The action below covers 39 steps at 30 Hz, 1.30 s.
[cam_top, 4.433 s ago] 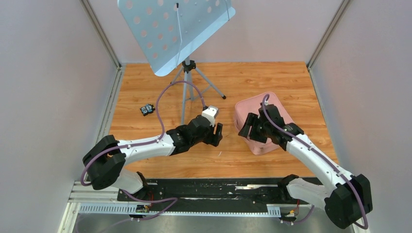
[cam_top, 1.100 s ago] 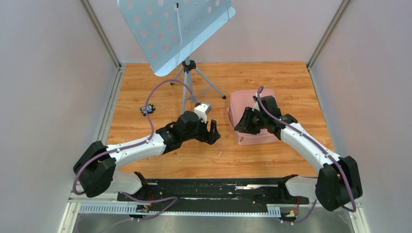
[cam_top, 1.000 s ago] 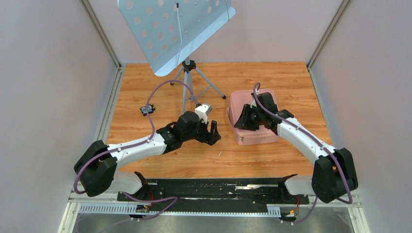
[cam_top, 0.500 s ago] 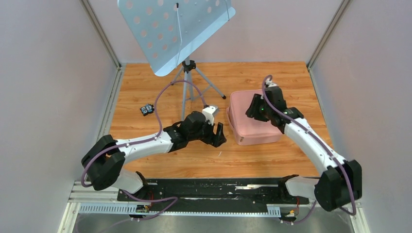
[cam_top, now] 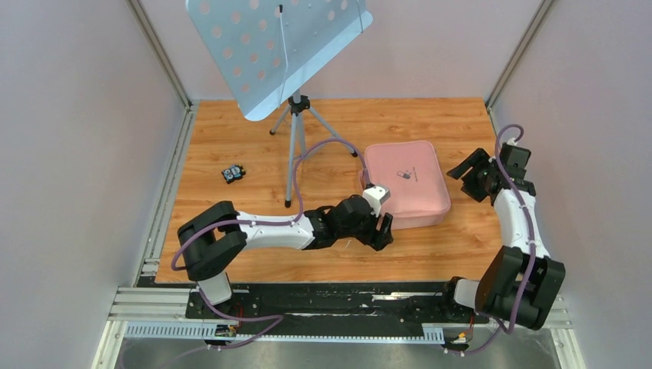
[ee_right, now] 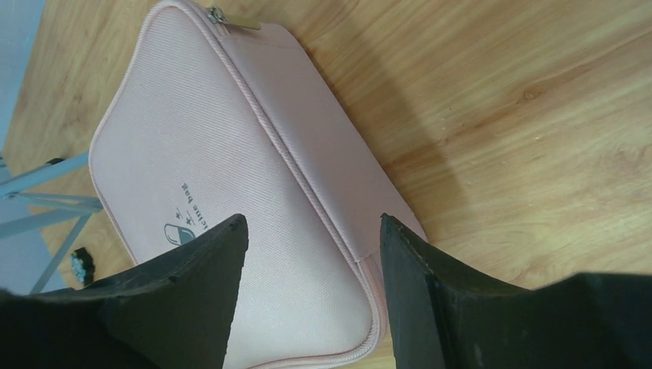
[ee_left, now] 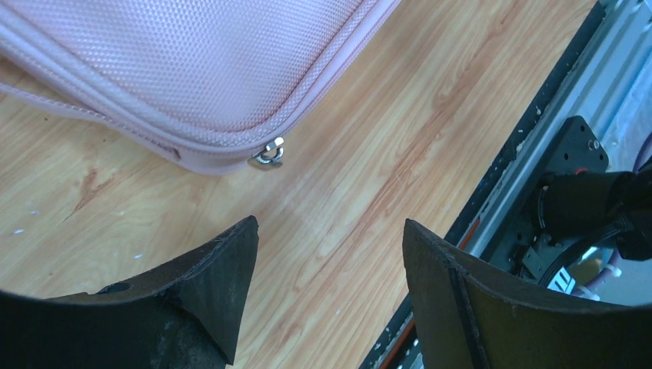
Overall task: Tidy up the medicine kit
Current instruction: Zip the medicine box at the center of the board.
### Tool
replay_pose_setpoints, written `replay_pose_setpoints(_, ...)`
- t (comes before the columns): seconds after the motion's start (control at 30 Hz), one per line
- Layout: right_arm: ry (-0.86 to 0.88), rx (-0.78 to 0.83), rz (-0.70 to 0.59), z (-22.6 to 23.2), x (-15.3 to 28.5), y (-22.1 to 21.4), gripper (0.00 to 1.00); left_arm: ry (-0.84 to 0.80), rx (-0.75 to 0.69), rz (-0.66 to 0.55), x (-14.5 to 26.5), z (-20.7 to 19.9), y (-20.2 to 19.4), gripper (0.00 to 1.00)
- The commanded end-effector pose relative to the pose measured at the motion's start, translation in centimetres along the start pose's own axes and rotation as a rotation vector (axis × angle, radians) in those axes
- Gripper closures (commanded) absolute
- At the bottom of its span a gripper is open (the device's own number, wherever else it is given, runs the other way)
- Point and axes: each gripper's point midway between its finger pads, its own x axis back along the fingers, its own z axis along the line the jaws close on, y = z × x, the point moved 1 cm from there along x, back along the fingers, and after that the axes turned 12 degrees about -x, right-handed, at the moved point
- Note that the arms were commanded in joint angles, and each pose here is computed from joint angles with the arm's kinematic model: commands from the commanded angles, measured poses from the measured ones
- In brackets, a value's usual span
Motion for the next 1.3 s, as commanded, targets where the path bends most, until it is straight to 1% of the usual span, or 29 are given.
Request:
replay_pose_setpoints(0.0,0.153,-0.033,0.123,0.6,-1.1,-0.7,0.38,0.043,0.028,-0.106,-1.1,-0.2,3.3,0.23)
replay_pose_setpoints(0.2,0.204,-0.073,0.257,-0.5,-3.6,-3.2,0.41,0.03,0.015,-0.089,-2.3,-0.8,2.8,0.23)
replay_pose_setpoints(0.3,0.228,-0.083,0.29,-0.6,-4.4,-3.8,0.45,0.047,0.002,-0.091,-2.7,-0.6,2.9,0.26)
replay_pose_setpoints(0.33,0.234,-0.085,0.296,-0.6,-4.6,-3.8,0.48,0.062,-0.007,-0.087,-2.9,-0.4,2.8,0.26)
replay_pose_setpoints(0.4,0.24,-0.087,0.309,-0.7,-5.0,-3.9,0.55,0.081,-0.018,-0.083,-3.1,0.0,2.7,0.29)
replay_pose_setpoints(0.43,0.235,-0.092,0.313,-0.8,-5.2,-4.0,0.61,0.086,-0.019,-0.083,-3.2,0.0,2.8,0.31)
replay_pose_setpoints(0.47,0.232,-0.094,0.315,-0.9,-5.3,-4.0,0.67,0.093,-0.023,-0.086,-3.1,0.2,3.0,0.32)
replay_pose_setpoints(0.53,0.218,-0.1,0.309,-1.2,-5.3,-4.1,0.84,0.095,-0.027,-0.093,-2.8,0.2,3.2,0.32)
replay_pose_setpoints(0.57,0.21,-0.1,0.302,-1.4,-5.3,-4.2,0.94,0.095,-0.03,-0.093,-2.6,0.2,3.2,0.32)
replay_pose_setpoints(0.6,0.201,-0.102,0.294,-1.6,-5.3,-4.2,0.99,0.096,-0.037,-0.101,-2.4,0.2,3.5,0.32)
replay_pose_setpoints(0.83,0.174,-0.113,0.248,-2.4,-4.2,-4.9,1.0,0.077,-0.103,-0.085,-0.5,0.3,3.8,0.29)
replay_pose_setpoints(0.93,0.187,-0.095,0.216,-2.3,-3.2,-5.0,1.0,0.096,-0.094,-0.073,0.6,1.6,3.6,0.28)
replay_pose_setpoints(0.97,0.194,-0.089,0.204,-2.0,-3.0,-4.8,1.0,0.091,-0.087,-0.088,1.2,1.7,4.1,0.28)
replay_pose_setpoints(1.0,0.198,-0.083,0.188,-1.8,-2.8,-4.4,0.96,0.102,-0.077,-0.084,1.6,2.5,3.8,0.28)
replay_pose_setpoints(1.03,0.2,-0.077,0.171,-1.5,-2.6,-4.0,0.81,0.102,-0.069,-0.101,2.3,2.6,4.4,0.28)
replay_pose_setpoints(1.07,0.203,-0.071,0.157,-1.2,-2.5,-3.5,0.63,0.116,-0.061,-0.096,2.6,3.4,4.1,0.28)
replay_pose_setpoints(1.1,0.207,-0.066,0.147,-0.9,-2.5,-3.0,0.49,0.118,-0.053,-0.113,3.2,3.6,4.7,0.27)
replay_pose_setpoints(1.13,0.21,-0.062,0.145,-0.6,-2.6,-2.6,0.4,0.131,-0.042,-0.113,3.4,4.3,4.7,0.27)
replay_pose_setpoints(1.17,0.216,-0.061,0.148,-0.3,-2.8,-2.2,0.36,0.134,-0.03,-0.125,3.8,4.5,5.2,0.27)
replay_pose_setpoints(1.2,0.223,-0.063,0.16,0.0,-3.1,-2.0,0.34,0.152,-0.012,-0.127,4.0,5.4,5.6,0.26)
replay_pose_setpoints(1.27,0.24,-0.059,0.19,0.6,-3.8,-1.6,0.33,0.18,0.025,-0.127,4.2,6.6,6.3,0.26)
